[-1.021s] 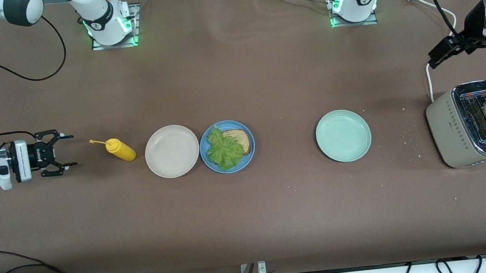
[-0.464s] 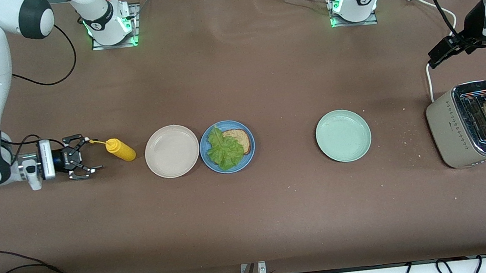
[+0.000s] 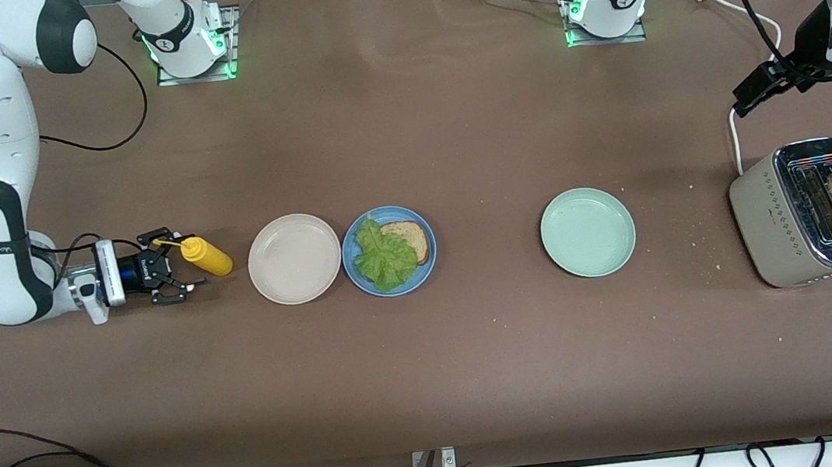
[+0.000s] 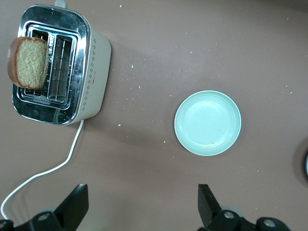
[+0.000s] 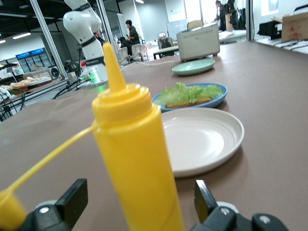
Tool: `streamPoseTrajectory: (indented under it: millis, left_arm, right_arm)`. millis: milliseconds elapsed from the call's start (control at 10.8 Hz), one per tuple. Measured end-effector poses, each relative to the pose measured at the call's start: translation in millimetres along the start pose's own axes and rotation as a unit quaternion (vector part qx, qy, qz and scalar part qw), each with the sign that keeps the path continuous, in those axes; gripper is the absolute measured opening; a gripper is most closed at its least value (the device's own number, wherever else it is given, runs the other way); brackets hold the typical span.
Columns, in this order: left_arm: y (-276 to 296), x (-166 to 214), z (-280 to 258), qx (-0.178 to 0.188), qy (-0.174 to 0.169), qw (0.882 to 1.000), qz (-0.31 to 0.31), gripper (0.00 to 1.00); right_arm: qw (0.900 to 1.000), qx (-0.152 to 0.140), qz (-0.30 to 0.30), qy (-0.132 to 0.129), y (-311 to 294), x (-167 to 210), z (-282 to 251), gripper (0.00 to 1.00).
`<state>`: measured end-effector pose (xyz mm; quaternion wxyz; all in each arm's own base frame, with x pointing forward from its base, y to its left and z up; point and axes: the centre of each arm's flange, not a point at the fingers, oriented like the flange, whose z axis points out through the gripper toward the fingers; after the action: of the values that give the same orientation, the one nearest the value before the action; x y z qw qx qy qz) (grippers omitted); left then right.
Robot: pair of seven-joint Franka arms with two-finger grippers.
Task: Make sandwich in blue plate with both arms
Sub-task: 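Grasp the yellow mustard bottle with the right gripper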
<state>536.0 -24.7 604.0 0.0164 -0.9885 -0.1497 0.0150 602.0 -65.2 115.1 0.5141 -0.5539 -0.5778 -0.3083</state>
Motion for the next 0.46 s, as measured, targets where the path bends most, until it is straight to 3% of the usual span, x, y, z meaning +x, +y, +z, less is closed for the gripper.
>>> streamPoseTrajectory:
  millis: [278,371,464]
  left_arm:
    - [-0.3,0.1,0.0,0.0,0.0,1.0,0.0,1.0]
    - [-0.4,0.1,0.0,0.0,0.0,1.0,0.0,1.0]
    - [-0.4,0.1,0.0,0.0,0.0,1.0,0.0,1.0]
  right_arm:
    - [1.0,0.011,-0.007,0.025,2.7,7.3,12.2,0.94]
    - [1.0,0.013,-0.007,0.027,2.3,7.9,12.8,0.85]
    - [0.999,0.013,-0.007,0.028,2.1,8.0,12.8,0.68]
